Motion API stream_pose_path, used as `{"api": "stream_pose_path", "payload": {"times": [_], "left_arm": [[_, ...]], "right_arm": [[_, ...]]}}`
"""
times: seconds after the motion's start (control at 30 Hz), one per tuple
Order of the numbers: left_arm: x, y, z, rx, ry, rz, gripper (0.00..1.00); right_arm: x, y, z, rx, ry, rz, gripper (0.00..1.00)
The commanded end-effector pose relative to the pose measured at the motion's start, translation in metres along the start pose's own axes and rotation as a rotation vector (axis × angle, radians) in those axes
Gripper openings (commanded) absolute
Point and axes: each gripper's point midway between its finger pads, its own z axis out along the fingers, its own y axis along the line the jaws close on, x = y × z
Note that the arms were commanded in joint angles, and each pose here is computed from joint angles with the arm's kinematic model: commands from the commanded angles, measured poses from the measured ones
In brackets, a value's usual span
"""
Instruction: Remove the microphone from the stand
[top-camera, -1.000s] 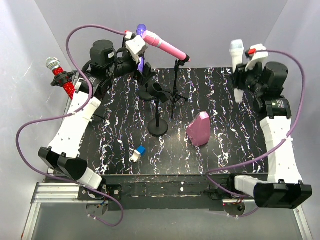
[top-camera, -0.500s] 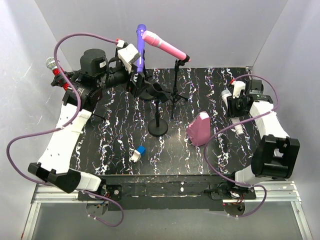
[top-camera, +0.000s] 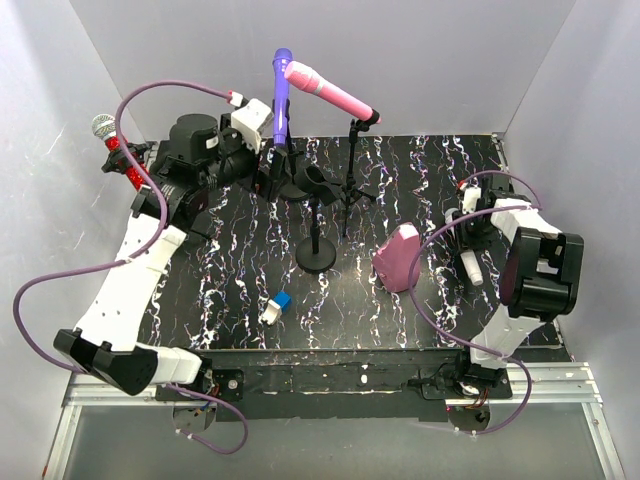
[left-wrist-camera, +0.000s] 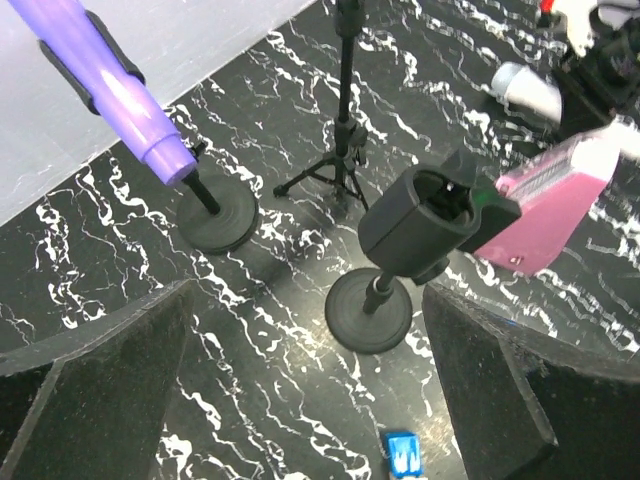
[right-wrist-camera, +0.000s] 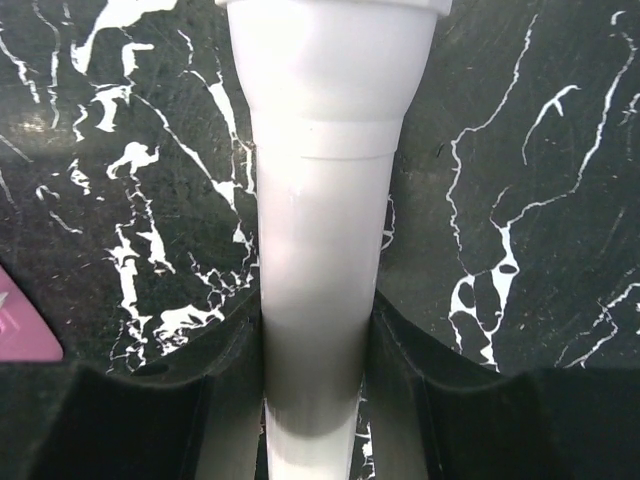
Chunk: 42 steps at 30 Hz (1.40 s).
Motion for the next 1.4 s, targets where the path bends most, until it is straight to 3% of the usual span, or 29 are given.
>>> {"api": "stream_pose_path", "payload": {"times": [0.0,0.07,0.23,0.37,0.53,0.67,0.8,0.97,1.03,1.17,1.27,1.37], "left_arm": [[0.012,-0.010,-0.011,0.066,0.014,0.144,0.98],[0.015,-0.013,-0.012,0.088,0.016,0.171,0.98],[0.021,-0.027,-0.015,0.158,0.015,0.155,0.98],[0.013,-0.042,-0.026,0.231,-0.020,0.167,0.98],[0.014,-0.047,-0.032,0.256,-0.006,0.172,0.98],[0.020,-0.047,-0.039,0.250,-0.007,0.213,0.98],[0.041,-0.051,-0.048,0.277,0.052,0.267,0.98],[0.069,-0.055,-0.043,0.325,0.111,0.287,0.98],[0.074,-0.058,-0.035,0.357,0.126,0.254,0.96],[0.080,-0.060,-0.025,0.397,0.111,0.239,0.90],[0.082,-0.061,-0.021,0.399,0.093,0.244,0.90],[0.088,-0.061,-0.022,0.395,0.111,0.220,0.91]], "right_arm": [[-0.015,-0.009,0.008,0.020,-0.036,-0.033,0.01],[-0.013,-0.014,0.015,0.038,-0.028,-0.046,0.09],[-0.009,-0.015,0.024,0.030,-0.010,-0.046,0.44],[-0.014,-0.011,0.022,0.011,-0.025,-0.035,0.62],[-0.017,-0.009,0.014,0.002,-0.041,-0.050,0.71],[-0.035,-0.012,-0.023,0.023,-0.107,-0.044,0.83],[-0.066,-0.003,-0.085,-0.014,-0.257,0.009,0.85],[-0.109,0.046,-0.174,-0.216,-0.519,-0.038,0.85],[-0.124,0.077,-0.210,-0.348,-0.634,-0.123,0.84],[-0.130,0.158,-0.267,-0.576,-0.759,-0.441,0.80],[-0.122,0.224,-0.286,-0.680,-0.802,-0.689,0.80],[-0.119,0.271,-0.293,-0.760,-0.815,-0.806,0.81]]}}
